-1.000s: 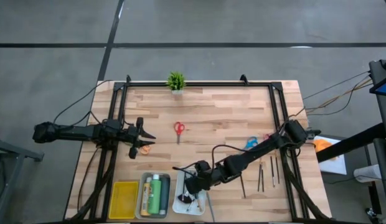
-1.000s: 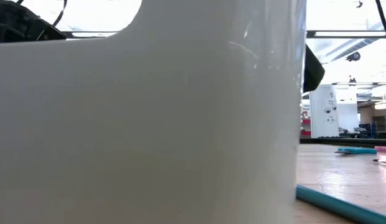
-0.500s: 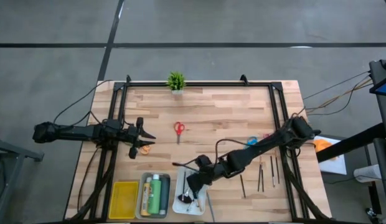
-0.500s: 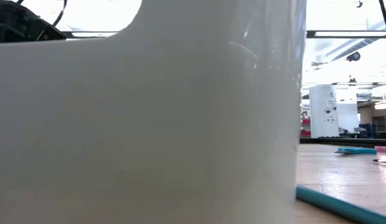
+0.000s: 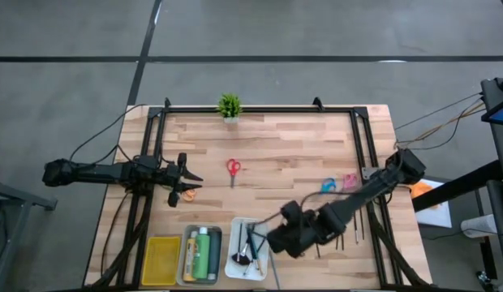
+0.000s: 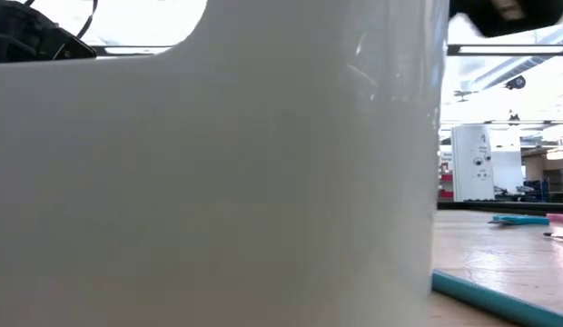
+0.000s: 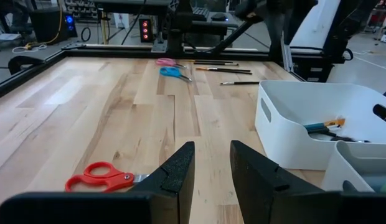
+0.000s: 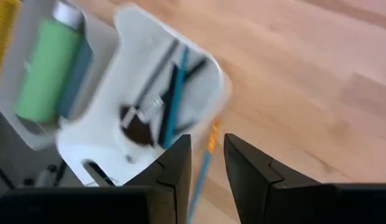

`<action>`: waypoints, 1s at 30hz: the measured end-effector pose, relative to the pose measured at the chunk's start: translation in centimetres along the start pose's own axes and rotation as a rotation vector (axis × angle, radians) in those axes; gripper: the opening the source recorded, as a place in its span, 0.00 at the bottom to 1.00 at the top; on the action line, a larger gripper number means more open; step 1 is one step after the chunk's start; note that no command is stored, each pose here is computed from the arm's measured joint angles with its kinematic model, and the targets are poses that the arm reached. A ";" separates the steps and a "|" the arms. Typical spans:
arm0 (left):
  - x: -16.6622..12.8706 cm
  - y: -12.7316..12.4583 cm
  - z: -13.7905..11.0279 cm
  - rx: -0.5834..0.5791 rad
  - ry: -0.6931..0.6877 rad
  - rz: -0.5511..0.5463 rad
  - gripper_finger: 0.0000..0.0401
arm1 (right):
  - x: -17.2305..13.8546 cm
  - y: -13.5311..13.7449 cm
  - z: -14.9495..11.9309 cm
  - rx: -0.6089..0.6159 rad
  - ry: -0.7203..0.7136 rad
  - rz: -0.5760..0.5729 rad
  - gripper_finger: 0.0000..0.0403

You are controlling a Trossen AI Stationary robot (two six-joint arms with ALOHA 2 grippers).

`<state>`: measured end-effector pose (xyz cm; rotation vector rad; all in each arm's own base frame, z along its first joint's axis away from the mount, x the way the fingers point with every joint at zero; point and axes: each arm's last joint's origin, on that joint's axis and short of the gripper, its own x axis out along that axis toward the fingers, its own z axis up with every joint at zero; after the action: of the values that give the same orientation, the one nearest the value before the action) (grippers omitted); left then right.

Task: Pick & Place Paint Supplies
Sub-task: Put the blue paint brush into the white bin

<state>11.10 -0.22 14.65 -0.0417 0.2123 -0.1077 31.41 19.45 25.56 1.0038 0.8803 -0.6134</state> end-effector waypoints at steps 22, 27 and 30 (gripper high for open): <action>0.0 0.0 0.0 0.000 0.000 0.000 0.26 | 1.7 -2.7 -7.3 -0.191 -0.154 0.216 0.23; 0.0 0.0 0.0 0.000 0.000 0.000 0.26 | 4.2 -2.8 -9.0 -0.354 -0.173 0.268 0.23; 0.0 0.0 0.0 0.000 0.000 0.000 0.26 | 5.9 -3.2 -10.5 -0.525 -0.187 0.252 0.23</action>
<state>11.10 -0.22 14.65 -0.0416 0.2123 -0.1077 28.40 27.29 16.38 0.5574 0.6841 -0.2348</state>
